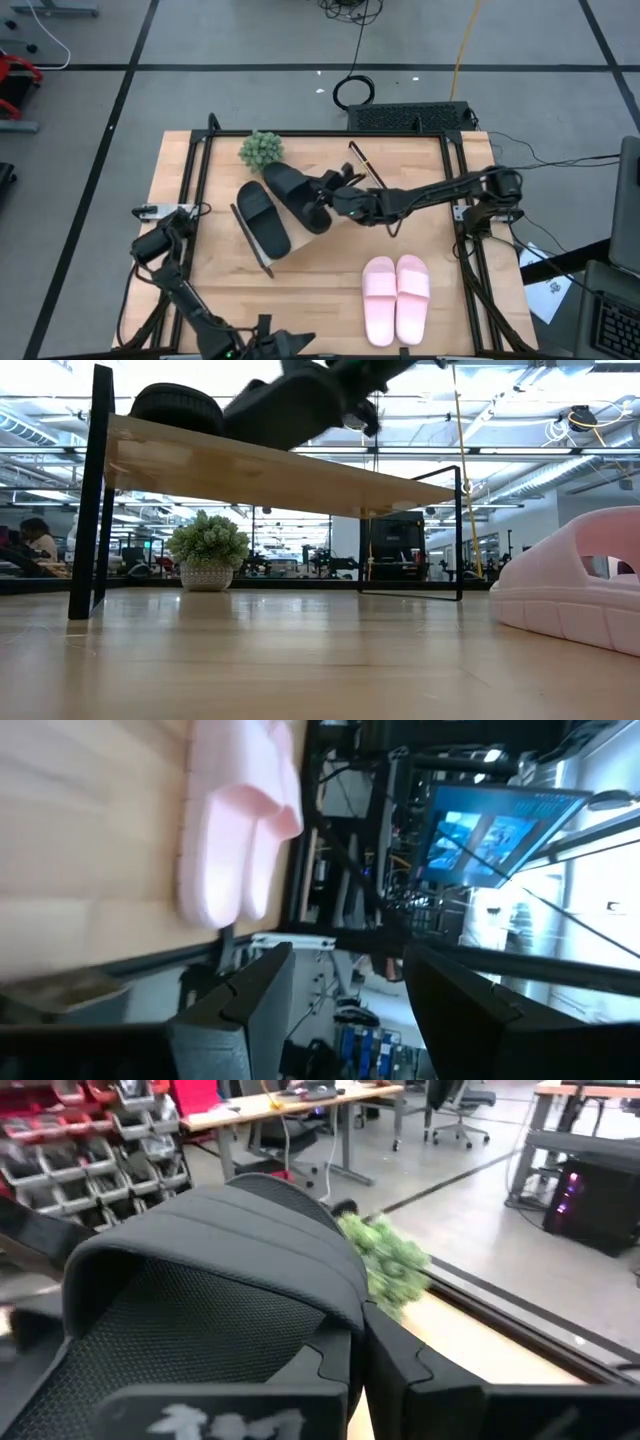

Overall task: Pick and place slides into the shelf
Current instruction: Put the black slide on the shelf

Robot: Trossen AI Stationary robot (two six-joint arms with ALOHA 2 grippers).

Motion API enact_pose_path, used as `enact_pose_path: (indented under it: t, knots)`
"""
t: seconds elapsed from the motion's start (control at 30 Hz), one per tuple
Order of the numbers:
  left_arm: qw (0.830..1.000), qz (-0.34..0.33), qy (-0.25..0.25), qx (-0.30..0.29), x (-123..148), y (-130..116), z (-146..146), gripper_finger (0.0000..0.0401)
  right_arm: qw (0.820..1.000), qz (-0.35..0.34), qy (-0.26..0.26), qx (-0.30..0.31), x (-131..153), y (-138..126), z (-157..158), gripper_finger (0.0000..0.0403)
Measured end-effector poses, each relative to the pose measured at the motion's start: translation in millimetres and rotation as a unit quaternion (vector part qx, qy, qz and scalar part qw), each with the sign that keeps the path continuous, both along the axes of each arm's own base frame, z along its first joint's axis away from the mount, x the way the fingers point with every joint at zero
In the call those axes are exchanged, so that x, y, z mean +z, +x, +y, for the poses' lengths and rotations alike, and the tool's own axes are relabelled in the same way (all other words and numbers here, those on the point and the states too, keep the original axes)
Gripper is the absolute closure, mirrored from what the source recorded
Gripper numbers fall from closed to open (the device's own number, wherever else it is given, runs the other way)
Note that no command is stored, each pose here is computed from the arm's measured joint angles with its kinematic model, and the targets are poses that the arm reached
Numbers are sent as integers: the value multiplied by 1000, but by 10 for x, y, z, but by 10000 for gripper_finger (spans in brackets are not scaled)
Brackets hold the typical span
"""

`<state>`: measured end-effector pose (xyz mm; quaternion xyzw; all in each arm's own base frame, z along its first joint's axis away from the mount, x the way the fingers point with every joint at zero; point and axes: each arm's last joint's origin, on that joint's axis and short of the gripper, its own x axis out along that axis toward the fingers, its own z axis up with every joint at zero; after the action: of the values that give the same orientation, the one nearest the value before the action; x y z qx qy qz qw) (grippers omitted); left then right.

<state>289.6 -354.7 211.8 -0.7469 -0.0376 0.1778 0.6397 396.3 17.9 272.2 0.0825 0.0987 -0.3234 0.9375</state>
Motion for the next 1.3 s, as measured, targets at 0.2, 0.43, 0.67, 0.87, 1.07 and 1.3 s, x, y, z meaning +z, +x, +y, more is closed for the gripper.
enact_pose_path:
  t: [0.2, 0.43, 0.67, 0.87, 1.07, 1.3]
  knots:
    - [1000, 6, -2, -17, -27, -164, -104, 210, 995, 84, -37, -41, -50, 258, 90, 402]
    - [1000, 12, 5, -28, -43, -266, -163, 210, 992, 98, -43, -67, -32, 288, 7, 403]
    - [999, 18, 8, -29, -56, -263, -150, 210, 991, 105, -38, -77, -44, 259, 12, 403]
    - [999, 20, 10, -30, -59, -268, -152, 210, 990, 108, -26, -85, -70, 243, 8, 403]
    - [999, 22, 9, -33, -60, -266, -152, 210, 991, 107, -25, -77, -71, 239, 74, 403]
    - [999, 23, 11, -33, -61, -266, -152, 210, 990, 117, -20, -74, -204, 287, 102, 403]
